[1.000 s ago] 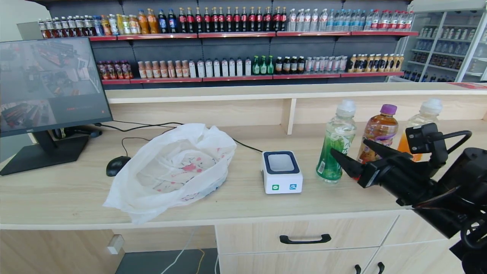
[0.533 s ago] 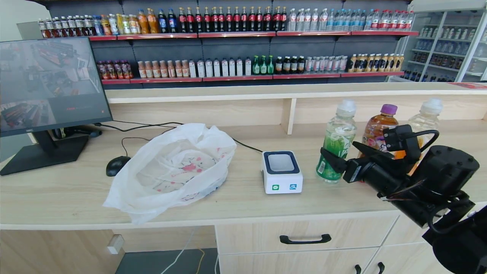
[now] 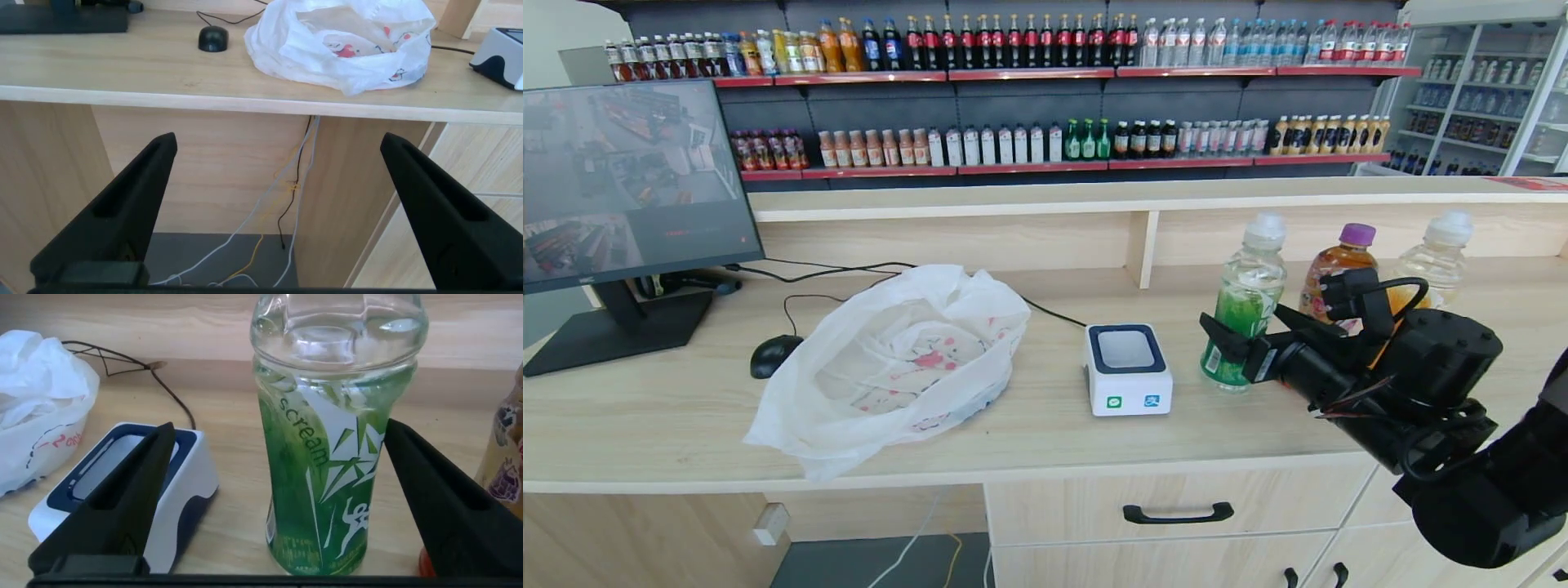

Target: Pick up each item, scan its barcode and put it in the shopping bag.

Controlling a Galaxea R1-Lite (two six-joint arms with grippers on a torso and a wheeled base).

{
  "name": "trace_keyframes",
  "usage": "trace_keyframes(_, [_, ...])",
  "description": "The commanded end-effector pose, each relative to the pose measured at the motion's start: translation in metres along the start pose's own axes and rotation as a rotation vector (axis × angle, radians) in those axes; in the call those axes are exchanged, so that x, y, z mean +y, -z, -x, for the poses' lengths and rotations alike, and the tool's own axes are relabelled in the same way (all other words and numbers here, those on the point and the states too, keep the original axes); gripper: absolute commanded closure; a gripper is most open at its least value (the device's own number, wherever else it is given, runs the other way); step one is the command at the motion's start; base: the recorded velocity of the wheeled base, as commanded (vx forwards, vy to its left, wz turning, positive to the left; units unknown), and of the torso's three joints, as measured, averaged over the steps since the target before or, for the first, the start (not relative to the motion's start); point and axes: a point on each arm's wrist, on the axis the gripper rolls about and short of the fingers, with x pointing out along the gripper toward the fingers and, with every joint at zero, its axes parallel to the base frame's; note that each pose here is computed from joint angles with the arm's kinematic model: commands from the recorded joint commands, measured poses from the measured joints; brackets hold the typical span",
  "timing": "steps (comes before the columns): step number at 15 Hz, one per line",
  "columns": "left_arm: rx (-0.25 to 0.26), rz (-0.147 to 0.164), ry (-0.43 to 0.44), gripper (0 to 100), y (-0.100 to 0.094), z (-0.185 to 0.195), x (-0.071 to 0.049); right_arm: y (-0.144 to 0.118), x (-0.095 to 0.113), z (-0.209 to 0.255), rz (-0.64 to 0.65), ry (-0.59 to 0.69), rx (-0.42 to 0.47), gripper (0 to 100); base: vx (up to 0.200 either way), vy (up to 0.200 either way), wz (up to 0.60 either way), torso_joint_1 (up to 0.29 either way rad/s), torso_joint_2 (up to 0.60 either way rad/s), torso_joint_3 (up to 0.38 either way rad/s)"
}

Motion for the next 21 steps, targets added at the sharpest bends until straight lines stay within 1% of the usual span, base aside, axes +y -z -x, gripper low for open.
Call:
trace_keyframes(1, [0.0,0.001,0.0,0,0.0,0.0,0.0,0.002,0.0,-0.003,-0.001,0.001,0.002,0,0.0,0.0,0.0,0.0,0.0,0.0])
trace_keyframes(6, [0.001,0.001,0.0,0,0.0,0.0,0.0,0.0,-0.002,-0.018,0.005,0.043,-0.035,0,0.0,0.0,0.0,0.0,0.0,0.0])
trace_keyframes(10, [0.0,0.001,0.0,0,0.0,0.0,0.0,0.001,-0.004,-0.027,0.005,0.059,-0.046,0,0.0,0.0,0.0,0.0,0.0,0.0])
trace_keyframes(16, [0.0,0.001,0.0,0,0.0,0.0,0.0,0.011,-0.006,-0.031,0.005,0.065,-0.021,0,0.0,0.0,0.0,0.0,0.0,0.0])
trace_keyframes(18, [0.0,0.001,0.0,0,0.0,0.0,0.0,0.008,-0.012,-0.037,0.07,0.08,-0.037,0,0.0,0.0,0.0,0.0,0.0,0.0])
trace_keyframes(21, [0.0,0.001,0.0,0,0.0,0.0,0.0,0.01,-0.012,-0.04,0.071,0.082,-0.037,0,0.0,0.0,0.0,0.0,0.0,0.0])
